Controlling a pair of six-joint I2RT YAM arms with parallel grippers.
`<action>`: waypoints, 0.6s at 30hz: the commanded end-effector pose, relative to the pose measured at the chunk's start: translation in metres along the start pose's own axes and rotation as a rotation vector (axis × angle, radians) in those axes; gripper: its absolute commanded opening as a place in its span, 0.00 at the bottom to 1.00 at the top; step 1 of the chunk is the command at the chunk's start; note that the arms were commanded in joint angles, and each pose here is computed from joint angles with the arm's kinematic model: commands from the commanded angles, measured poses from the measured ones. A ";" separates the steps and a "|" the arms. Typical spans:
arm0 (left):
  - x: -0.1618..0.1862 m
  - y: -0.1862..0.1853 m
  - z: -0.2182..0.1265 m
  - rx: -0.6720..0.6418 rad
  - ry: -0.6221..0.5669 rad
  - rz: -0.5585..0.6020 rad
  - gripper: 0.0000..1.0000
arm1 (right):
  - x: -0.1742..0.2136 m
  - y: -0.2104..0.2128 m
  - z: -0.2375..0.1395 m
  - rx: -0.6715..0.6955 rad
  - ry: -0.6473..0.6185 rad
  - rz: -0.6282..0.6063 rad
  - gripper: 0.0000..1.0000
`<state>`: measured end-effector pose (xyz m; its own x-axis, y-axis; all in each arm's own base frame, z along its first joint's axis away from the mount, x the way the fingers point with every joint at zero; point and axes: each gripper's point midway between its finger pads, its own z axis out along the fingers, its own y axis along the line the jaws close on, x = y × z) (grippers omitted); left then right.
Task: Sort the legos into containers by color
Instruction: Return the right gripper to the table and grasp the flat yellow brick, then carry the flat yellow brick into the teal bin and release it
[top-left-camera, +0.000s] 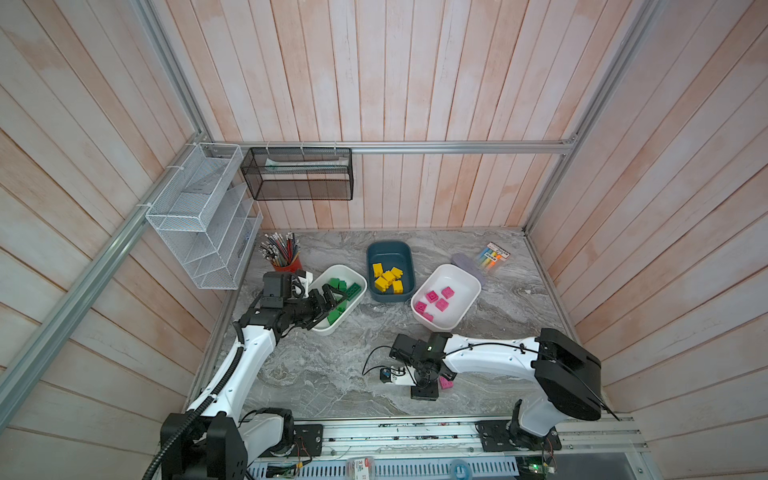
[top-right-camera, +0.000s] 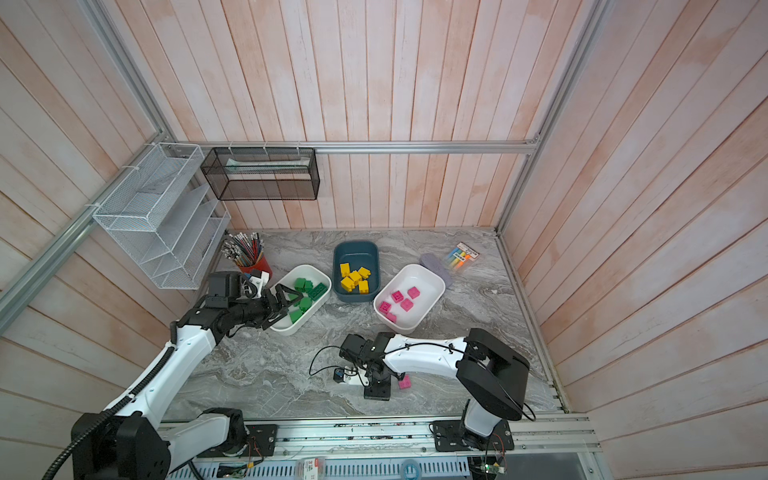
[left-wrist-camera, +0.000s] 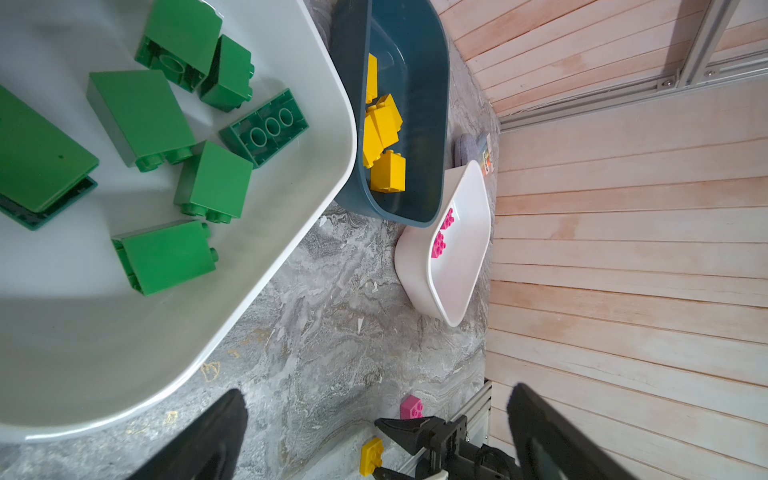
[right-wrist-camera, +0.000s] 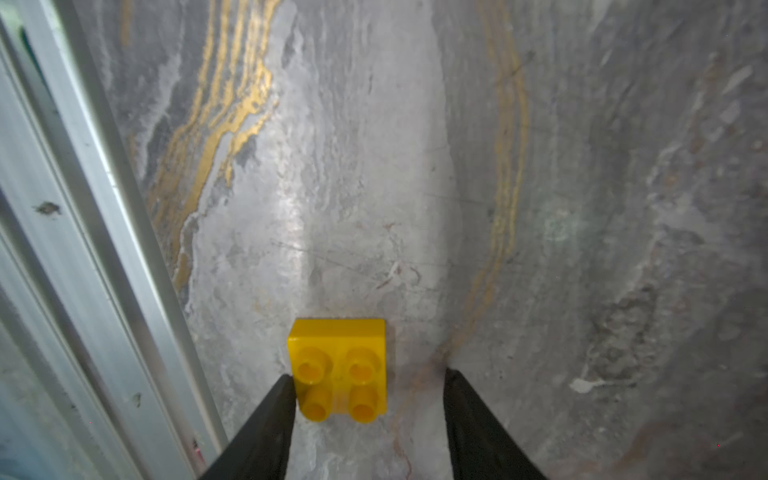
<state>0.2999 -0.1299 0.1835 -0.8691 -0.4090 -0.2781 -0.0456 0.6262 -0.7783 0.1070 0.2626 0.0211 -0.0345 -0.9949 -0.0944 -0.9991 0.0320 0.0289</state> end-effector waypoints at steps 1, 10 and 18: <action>0.005 0.003 0.003 0.003 0.012 0.016 1.00 | -0.005 -0.002 0.004 0.020 0.012 0.001 0.53; 0.005 0.004 0.003 0.002 0.008 0.011 1.00 | -0.004 -0.001 0.008 0.026 0.037 0.000 0.32; 0.001 0.000 0.003 0.013 0.004 0.010 1.00 | -0.034 -0.041 -0.041 0.077 -0.146 0.152 0.27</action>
<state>0.2983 -0.1298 0.1786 -0.8719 -0.4081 -0.2707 -0.0523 0.6273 -0.7771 0.1228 0.2770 0.0286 -0.0881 -0.9885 -0.1230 -0.9959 0.0897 -0.0071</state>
